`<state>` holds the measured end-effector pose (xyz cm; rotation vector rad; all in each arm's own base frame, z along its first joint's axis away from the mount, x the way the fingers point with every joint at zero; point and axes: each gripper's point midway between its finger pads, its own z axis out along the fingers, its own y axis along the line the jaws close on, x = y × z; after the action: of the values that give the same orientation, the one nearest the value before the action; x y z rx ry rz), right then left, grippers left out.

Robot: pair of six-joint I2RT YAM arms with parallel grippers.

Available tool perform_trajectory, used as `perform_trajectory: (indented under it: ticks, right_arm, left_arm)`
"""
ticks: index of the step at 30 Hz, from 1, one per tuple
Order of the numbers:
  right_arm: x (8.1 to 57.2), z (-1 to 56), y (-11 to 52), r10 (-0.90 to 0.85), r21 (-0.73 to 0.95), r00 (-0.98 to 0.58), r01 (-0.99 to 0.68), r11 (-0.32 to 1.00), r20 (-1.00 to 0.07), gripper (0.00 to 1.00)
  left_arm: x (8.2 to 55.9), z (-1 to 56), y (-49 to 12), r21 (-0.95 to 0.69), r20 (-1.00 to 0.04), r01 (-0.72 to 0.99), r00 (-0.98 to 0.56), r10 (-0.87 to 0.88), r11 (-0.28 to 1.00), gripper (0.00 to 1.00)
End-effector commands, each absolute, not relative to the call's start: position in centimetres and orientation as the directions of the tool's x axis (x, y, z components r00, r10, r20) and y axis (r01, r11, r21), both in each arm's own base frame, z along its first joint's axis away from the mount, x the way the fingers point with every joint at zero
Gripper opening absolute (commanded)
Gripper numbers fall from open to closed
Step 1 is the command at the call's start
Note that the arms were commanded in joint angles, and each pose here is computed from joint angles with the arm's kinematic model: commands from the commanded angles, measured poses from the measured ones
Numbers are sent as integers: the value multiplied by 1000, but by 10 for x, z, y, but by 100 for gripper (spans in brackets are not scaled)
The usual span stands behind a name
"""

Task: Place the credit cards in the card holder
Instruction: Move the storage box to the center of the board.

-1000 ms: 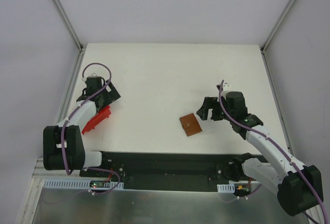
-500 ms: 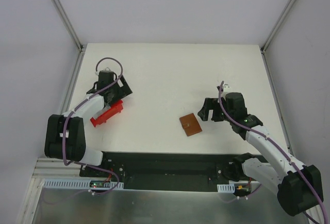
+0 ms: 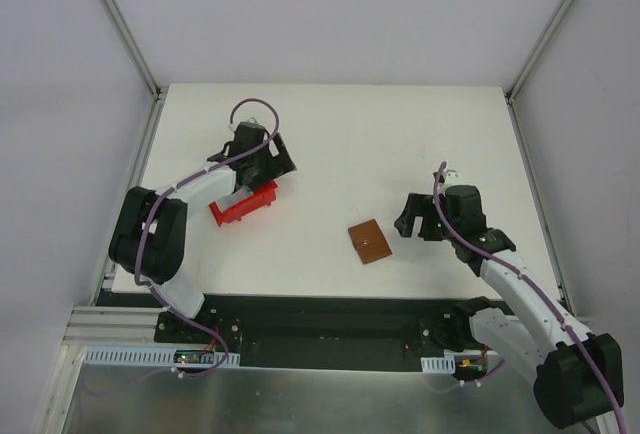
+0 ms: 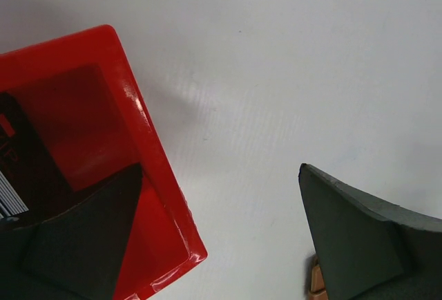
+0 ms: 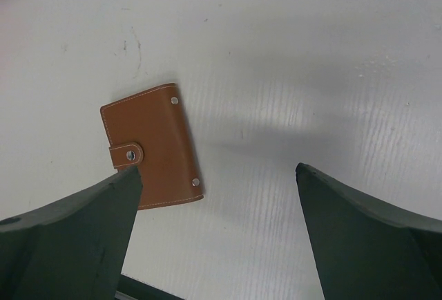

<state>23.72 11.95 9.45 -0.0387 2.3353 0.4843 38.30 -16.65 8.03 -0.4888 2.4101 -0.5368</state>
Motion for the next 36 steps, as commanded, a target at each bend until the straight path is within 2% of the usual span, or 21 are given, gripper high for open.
perform_trajectory:
  ticks: [1, 17, 25, 27, 29, 36]
  right_arm:
    - [235, 94, 113, 155, 351, -727, -125, 928, -669, 96]
    - [228, 83, 110, 204, 387, -748, -76, 919, -632, 96]
    - [225, 75, 138, 192, 492, -795, -149, 858, -575, 99]
    - [226, 73, 147, 167, 514, -815, -178, 839, -556, 92]
    - [230, 69, 153, 142, 525, -833, -195, 828, -535, 92]
    - [247, 53, 174, 37, 530, -885, -243, 813, -464, 70]
  left_arm:
    - [403, 100, -199, -544, -494, -194, -713, -498, 816, 94]
    - [399, 106, -293, -596, -459, -126, -757, -465, 793, 94]
    - [393, 111, -314, -603, -466, -88, -768, -440, 793, 94]
    - [395, 119, -314, -599, -490, -62, -760, -427, 798, 95]
    - [395, 127, -311, -587, -520, -33, -751, -408, 809, 96]
    - [387, 160, -292, -512, -629, 68, -709, -319, 856, 99]
